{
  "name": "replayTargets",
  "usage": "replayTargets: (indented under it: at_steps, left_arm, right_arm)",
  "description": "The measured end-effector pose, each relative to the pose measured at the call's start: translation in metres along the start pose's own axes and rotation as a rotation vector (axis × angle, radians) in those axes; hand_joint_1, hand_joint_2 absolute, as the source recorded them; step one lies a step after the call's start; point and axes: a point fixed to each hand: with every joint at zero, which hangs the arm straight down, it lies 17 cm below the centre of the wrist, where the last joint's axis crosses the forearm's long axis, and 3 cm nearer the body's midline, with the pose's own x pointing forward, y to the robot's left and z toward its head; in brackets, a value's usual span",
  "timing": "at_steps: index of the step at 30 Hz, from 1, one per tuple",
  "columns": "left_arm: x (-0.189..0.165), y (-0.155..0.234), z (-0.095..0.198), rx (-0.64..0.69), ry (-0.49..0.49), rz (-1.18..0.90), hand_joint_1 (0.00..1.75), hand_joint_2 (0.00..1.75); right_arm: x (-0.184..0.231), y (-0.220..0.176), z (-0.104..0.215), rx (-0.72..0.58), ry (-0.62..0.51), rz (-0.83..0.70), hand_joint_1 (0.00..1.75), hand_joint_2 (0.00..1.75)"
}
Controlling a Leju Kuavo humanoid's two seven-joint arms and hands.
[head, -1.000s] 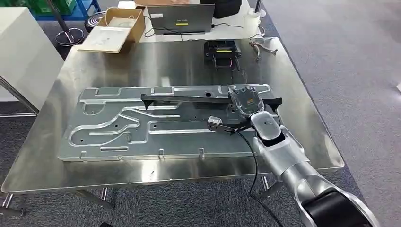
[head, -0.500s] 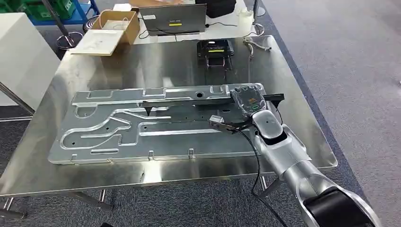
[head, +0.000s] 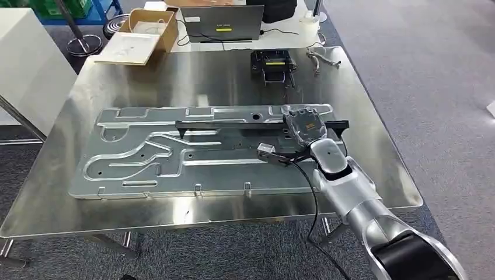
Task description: Take the parts from the cabinet and place them on the table.
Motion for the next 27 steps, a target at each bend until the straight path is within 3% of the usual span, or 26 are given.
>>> replayTargets:
  at_steps: [15,27]
  left_arm:
    - [-0.002,0.026,-0.002,0.052,-0.009,-0.015,0.0,1.75]
    - [-0.007,0.042,-0.002,0.07,-0.006,0.003,0.0,1.75]
  right_arm:
    - [0.025,-0.004,-0.004,-0.009,-0.028,-0.058,1.75,1.75]
    - [0.024,-0.008,-0.007,0.002,0.013,-0.157,1.75,1.75]
